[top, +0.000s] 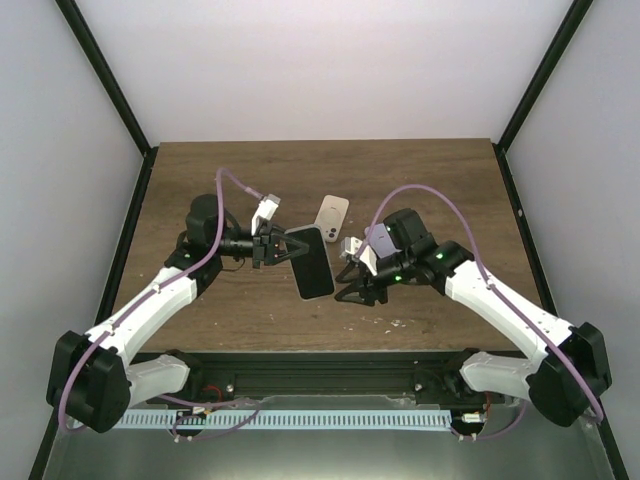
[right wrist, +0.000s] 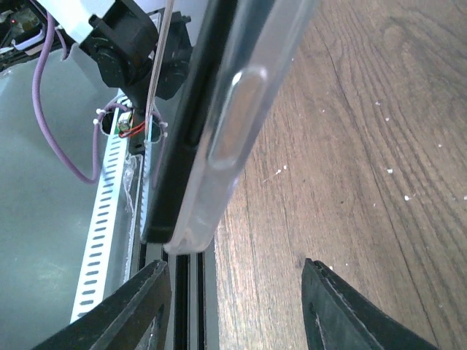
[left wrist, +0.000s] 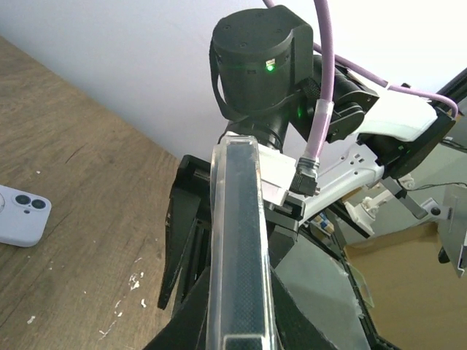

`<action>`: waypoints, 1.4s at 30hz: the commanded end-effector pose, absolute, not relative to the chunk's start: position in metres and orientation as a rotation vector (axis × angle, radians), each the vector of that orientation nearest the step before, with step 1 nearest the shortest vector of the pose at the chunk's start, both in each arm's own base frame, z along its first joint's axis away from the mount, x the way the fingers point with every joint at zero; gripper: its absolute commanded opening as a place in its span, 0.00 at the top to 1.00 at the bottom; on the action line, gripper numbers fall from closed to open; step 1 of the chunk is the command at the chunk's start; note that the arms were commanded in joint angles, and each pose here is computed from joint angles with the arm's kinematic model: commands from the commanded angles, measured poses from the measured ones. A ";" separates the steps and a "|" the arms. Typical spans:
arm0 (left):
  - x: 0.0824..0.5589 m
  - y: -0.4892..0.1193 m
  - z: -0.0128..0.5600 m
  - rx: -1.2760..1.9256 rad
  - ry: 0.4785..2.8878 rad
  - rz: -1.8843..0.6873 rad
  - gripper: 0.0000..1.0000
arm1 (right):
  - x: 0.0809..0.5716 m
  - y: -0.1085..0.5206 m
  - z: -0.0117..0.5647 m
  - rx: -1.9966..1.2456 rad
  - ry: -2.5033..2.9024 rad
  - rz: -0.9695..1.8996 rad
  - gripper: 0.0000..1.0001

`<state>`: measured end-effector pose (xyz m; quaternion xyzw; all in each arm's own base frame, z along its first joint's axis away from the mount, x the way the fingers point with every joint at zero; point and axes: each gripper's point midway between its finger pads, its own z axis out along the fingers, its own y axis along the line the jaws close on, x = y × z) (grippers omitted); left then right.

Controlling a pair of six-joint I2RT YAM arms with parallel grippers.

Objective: Take the phone out of the phone case
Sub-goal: Remove the phone case from the phone.

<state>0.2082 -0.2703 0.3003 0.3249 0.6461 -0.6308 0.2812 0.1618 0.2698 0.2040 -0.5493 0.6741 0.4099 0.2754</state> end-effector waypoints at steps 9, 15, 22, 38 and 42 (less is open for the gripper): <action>0.199 -0.271 0.310 0.943 1.663 -1.722 1.00 | 0.169 0.282 0.233 -1.462 1.751 1.159 0.50; 0.193 -0.274 0.310 0.973 1.661 -1.748 1.00 | 0.182 0.282 0.225 -1.430 1.802 1.111 0.51; 0.182 -0.280 0.308 1.031 1.655 -1.796 1.00 | 0.204 0.279 0.215 -1.388 1.844 1.039 0.53; 0.164 -0.288 0.306 1.120 1.645 -1.847 1.00 | 0.238 0.282 0.210 -1.317 1.871 0.982 0.52; 0.163 -0.289 0.305 1.125 1.646 -1.851 1.00 | 0.240 0.286 0.219 -1.304 1.848 1.027 0.50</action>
